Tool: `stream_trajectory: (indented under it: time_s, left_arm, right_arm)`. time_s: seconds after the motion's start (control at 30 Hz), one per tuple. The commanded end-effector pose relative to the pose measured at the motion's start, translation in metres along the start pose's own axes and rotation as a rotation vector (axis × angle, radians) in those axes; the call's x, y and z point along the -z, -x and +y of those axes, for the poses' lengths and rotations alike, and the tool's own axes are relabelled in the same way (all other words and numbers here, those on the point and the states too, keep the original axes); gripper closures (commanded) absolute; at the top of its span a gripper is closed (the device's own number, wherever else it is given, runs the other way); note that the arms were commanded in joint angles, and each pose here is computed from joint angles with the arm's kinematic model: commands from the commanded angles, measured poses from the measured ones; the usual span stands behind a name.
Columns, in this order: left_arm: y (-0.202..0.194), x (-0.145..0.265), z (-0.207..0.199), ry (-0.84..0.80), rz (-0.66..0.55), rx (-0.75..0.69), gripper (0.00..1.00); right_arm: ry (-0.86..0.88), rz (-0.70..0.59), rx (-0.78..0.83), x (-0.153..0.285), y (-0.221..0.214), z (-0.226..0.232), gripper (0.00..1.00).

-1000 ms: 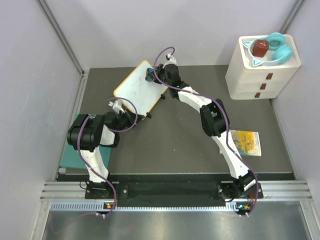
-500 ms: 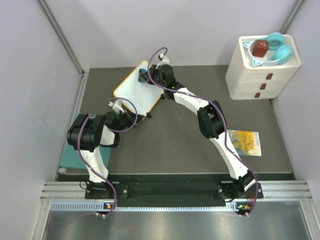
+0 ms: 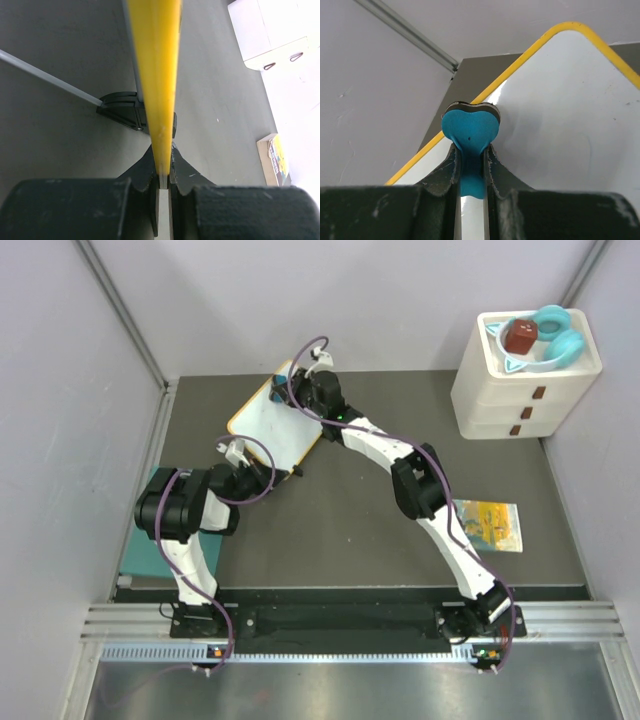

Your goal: Erase the whiteboard

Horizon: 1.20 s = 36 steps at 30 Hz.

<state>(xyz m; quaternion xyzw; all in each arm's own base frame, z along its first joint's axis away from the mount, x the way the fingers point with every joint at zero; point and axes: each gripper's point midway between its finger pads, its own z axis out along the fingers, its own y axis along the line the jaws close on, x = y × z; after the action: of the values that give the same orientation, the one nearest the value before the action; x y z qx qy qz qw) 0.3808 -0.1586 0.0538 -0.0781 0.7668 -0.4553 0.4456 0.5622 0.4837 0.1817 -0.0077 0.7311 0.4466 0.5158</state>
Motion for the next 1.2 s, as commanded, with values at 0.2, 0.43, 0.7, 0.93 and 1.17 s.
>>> stream_trajectory:
  time_s: [0.2,0.43,0.7,0.93,1.17]
  left_arm:
    - [-0.065,0.015,-0.011,-0.067,0.24,0.06,1.0]
    - [-0.065,0.016,-0.011,-0.067,0.238,0.06,1.0]
    - [-0.065,0.016,-0.012,-0.068,0.239,0.059,1.0]
    - [-0.065,0.015,-0.011,-0.067,0.237,0.059,1.0]
    - [-0.065,0.015,-0.01,-0.066,0.239,0.06,1.0]
  right_arm:
    - [-0.018,-0.146,0.023,-0.008,0.038,0.004,1.0]
    - [-0.062,-0.108,0.013,-0.009,0.022,-0.014,1.0]
    - [-0.083,-0.041,0.027,-0.002,0.001,-0.03,1.0]
    - [-0.082,0.026,0.044,0.012,-0.022,-0.042,1.0]
    - [-0.024,0.113,0.032,0.024,-0.045,-0.036,1.0]
